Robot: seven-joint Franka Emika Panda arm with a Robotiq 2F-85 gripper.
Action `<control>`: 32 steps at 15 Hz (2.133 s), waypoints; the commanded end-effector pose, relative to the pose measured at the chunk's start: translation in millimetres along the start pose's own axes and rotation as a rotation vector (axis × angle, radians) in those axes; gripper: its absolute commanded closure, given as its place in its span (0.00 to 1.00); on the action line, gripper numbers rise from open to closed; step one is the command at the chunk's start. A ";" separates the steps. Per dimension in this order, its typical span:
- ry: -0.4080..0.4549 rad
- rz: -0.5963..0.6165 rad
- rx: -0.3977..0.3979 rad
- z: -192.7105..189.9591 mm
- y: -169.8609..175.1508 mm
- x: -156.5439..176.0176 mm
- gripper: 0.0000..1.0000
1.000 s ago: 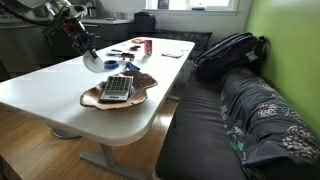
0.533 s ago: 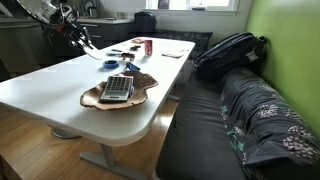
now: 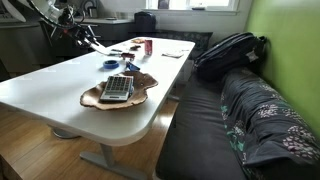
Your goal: Place the white object on the tape
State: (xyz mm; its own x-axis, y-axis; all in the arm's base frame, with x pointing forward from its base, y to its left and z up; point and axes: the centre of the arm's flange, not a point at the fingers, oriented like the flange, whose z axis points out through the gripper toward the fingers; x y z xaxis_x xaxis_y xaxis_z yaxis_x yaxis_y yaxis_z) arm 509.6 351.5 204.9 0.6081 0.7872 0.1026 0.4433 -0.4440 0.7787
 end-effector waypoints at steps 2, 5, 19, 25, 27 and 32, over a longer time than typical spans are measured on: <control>-0.070 0.022 -0.184 8.7 -16.7 15.7 0.96; -0.120 0.046 -0.257 13.5 -30.5 24.4 0.96; 0.015 0.037 -0.216 57.9 -60.8 59.5 0.96; 0.024 0.044 -0.187 79.6 -59.7 65.6 0.96; 0.022 0.048 -0.180 84.7 -60.5 66.2 0.96; 0.006 0.057 -0.197 89.3 -61.9 62.1 0.96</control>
State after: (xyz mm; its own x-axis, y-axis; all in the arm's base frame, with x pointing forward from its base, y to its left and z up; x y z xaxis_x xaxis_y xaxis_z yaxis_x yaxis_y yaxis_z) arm 575.8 389.9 113.7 0.6339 0.7594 0.1467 0.2822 -0.4037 0.8703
